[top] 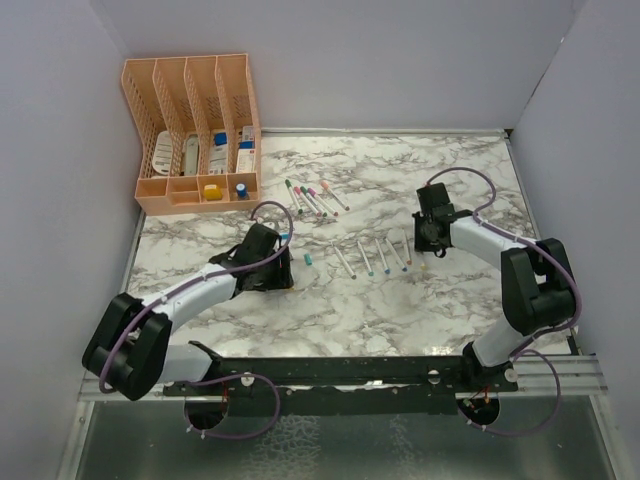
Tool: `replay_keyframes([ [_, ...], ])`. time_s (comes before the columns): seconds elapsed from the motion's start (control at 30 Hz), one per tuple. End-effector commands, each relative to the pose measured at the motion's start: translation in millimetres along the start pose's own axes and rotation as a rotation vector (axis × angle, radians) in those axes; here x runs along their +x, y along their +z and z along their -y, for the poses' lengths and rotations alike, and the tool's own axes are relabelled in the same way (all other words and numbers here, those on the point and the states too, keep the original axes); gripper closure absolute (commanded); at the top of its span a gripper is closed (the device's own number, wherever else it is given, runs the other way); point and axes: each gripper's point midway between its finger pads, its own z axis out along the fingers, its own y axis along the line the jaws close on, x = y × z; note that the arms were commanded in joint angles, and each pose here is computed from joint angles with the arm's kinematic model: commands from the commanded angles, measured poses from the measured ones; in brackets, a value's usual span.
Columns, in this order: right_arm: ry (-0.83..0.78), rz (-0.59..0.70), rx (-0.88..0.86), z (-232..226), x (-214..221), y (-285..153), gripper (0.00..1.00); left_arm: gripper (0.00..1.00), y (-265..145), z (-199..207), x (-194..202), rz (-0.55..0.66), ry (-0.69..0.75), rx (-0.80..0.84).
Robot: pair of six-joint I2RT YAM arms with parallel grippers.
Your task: Open the pen caps
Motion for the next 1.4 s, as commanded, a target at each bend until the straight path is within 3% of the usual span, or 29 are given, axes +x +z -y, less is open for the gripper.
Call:
replay_keyframes([
  [0.0, 0.024, 0.015, 0.030, 9.2, -6.4, 9.9, 0.91, 0.39, -27.2, 3.7, -15.7, 0.051, 0.001, -0.003],
  [0.1, 0.026, 0.013, 0.026, 10.5, -9.6, 13.2, 0.84, 0.38, -41.5, 8.8, -28.0, 0.091, -0.006, 0.004],
  [0.3, 0.025, 0.026, 0.014, 8.9, -17.0, 12.1, 0.44, 0.36, -64.7, 24.1, -53.5, 0.169, -0.032, 0.045],
  [0.4, 0.023, 0.063, 0.004, 6.5, -33.1, 2.9, 0.40, 0.31, -76.8, 31.1, -71.0, 0.228, -0.040, 0.058],
  [0.6, -0.044, 0.242, -0.053, -7.5, -116.7, -40.7, 0.34, 0.01, -100.9, 35.6, -102.6, 0.359, -0.068, 0.057],
  [0.83, -0.212, 0.306, -0.261, -61.6, -181.5, -43.1, 0.28, 0.01, -111.9, 47.6, -117.3, 0.433, -0.123, 0.133],
  [1.1, -0.351, 0.298, -0.335, -133.8, -196.9, -7.4, 0.28, 0.01, -114.6, 54.9, -125.5, 0.463, -0.137, 0.174],
  [1.37, -0.429, 0.308, -0.353, -185.9, -183.0, 21.7, 0.30, 0.02, -109.7, 50.9, -122.8, 0.451, -0.142, 0.159],
])
